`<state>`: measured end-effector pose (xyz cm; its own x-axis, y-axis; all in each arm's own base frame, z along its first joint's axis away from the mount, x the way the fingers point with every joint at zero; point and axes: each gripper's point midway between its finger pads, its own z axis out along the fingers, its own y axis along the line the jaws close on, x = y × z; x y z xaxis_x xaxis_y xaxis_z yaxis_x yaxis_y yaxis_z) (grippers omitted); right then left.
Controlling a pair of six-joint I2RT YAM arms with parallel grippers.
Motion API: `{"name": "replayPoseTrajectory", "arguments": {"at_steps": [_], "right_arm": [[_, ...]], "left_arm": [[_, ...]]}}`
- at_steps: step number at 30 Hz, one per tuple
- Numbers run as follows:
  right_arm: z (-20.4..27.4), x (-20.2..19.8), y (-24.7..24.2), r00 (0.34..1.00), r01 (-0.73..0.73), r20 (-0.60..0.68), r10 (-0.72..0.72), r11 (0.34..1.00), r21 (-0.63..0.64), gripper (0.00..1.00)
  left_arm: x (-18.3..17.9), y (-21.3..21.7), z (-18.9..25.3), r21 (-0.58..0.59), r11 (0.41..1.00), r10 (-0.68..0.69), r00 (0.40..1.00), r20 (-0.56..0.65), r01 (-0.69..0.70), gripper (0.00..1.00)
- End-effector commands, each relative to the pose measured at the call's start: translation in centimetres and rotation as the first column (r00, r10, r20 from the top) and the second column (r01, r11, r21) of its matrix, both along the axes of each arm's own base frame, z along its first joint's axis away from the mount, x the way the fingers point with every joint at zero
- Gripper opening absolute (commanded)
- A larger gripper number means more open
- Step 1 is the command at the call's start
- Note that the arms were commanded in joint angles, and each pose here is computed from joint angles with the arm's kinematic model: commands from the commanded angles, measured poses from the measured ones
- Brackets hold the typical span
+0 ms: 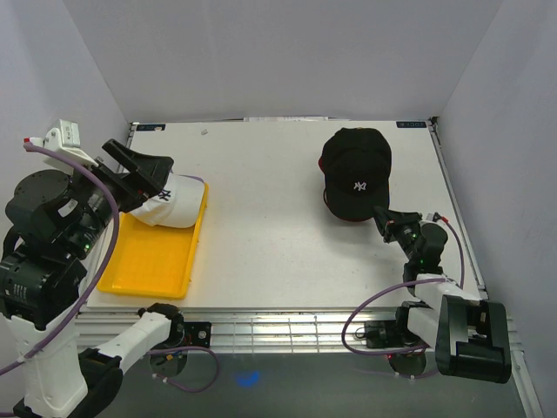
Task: Stack the hats
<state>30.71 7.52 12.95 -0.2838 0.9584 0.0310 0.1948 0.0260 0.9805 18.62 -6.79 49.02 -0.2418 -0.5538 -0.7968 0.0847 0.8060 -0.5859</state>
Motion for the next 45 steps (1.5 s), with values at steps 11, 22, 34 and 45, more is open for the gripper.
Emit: {"name": "replayPoseTrajectory", "arguments": {"at_steps": [11, 22, 34, 45], "right_arm": [[-9.6, -2.3, -1.9, 0.928, 0.043, -0.366, -0.078, 0.994, -0.102, 0.08], [-10.2, -2.3, -2.1, 0.913, 0.022, -0.4, -0.076, 0.99, -0.138, 0.08], [-9.3, -1.9, -2.3, 0.922, 0.005, -0.381, -0.073, 0.985, -0.175, 0.32], [-8.8, -1.7, -2.2, 0.923, -0.02, -0.381, -0.056, 0.981, -0.193, 0.45]], "left_arm": [[0.0, 0.3, -0.3, 0.009, 1.0, 0.015, 1.0, -0.003, -0.015, 0.9], [-0.1, 0.4, -0.4, 0.01, 1.0, 0.02, 1.0, -0.003, -0.02, 0.9], [-0.3, 0.4, -0.3, 0.006, 1.0, 0.014, 1.0, 0.001, -0.014, 0.9], [-0.3, 0.3, -0.5, 0.004, 1.0, 0.011, 1.0, -0.006, -0.011, 0.9]]}}
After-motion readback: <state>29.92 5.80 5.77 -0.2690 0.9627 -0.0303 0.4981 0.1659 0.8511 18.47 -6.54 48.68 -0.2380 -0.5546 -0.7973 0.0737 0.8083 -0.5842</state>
